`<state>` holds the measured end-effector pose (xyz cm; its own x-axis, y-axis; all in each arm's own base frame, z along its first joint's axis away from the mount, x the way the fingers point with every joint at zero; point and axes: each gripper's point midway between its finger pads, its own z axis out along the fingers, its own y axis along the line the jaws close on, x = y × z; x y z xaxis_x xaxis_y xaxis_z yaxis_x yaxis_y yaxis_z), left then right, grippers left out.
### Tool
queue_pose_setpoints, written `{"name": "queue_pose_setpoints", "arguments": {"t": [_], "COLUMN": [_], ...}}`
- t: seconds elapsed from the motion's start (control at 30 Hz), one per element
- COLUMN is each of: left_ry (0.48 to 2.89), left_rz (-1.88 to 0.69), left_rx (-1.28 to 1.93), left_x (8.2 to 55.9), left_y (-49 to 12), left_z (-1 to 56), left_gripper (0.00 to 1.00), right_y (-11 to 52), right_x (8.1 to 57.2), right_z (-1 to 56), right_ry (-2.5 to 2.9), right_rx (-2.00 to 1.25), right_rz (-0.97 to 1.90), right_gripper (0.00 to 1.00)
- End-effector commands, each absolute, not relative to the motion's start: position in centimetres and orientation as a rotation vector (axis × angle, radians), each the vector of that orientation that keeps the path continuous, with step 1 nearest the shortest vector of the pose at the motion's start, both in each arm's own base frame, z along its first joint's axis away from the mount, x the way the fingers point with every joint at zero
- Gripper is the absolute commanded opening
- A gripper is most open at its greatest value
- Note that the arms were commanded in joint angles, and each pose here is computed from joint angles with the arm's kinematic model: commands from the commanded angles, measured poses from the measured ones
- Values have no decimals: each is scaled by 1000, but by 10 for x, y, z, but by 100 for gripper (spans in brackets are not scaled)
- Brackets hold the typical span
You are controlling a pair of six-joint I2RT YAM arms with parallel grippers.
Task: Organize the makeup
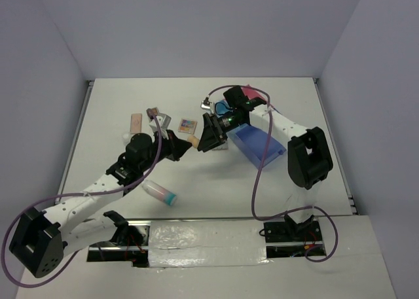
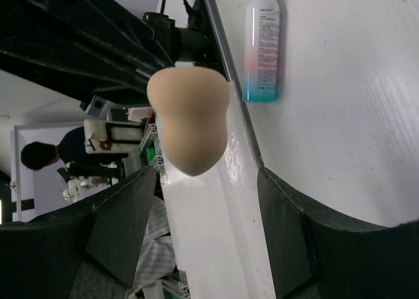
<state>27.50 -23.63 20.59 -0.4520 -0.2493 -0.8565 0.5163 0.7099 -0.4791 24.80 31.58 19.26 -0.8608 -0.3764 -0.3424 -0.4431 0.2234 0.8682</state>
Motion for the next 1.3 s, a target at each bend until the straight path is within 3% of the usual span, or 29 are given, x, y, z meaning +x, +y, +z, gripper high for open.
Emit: {"name": "queue_pose_setpoints", "arguments": {"t": [0.0, 0.3, 0.57, 0.63, 0.67, 0.7, 0.9, 1.0, 1.27], "left_ry": [1716, 1731, 1736, 1741, 1746, 1756, 1779, 1769, 1810], "left_rz": [-936, -957, -954, -949, -941, -931, -813, -775, -765], "left_rx": [230, 212, 198, 184, 178, 168, 39, 2, -2], "left_x": [281, 277, 279, 279, 280, 280, 286, 285, 278], "left_y": [-246, -249, -249, -247, -246, -244, -218, -207, -203], "left_z": [244, 238, 237, 237, 236, 235, 234, 237, 229], "left_gripper": [0, 5, 15, 25, 30, 43, 79, 86, 84], "right_y": [327, 337, 338, 337, 336, 336, 325, 312, 222], "right_x": [255, 265, 264, 264, 264, 264, 278, 296, 393], "right_z": [204, 209, 206, 204, 204, 203, 194, 189, 182], "right_ry": [2355, 2288, 2264, 2265, 2263, 2266, 2266, 2281, 2311], "right_rx": [-874, -923, -966, -976, -981, -983, -1001, -979, -738], "right_rz": [1724, 1736, 1761, 1740, 1732, 1723, 1552, 1407, 784], "right_gripper": [70, 59, 22, 12, 12, 11, 10, 10, 11]}}
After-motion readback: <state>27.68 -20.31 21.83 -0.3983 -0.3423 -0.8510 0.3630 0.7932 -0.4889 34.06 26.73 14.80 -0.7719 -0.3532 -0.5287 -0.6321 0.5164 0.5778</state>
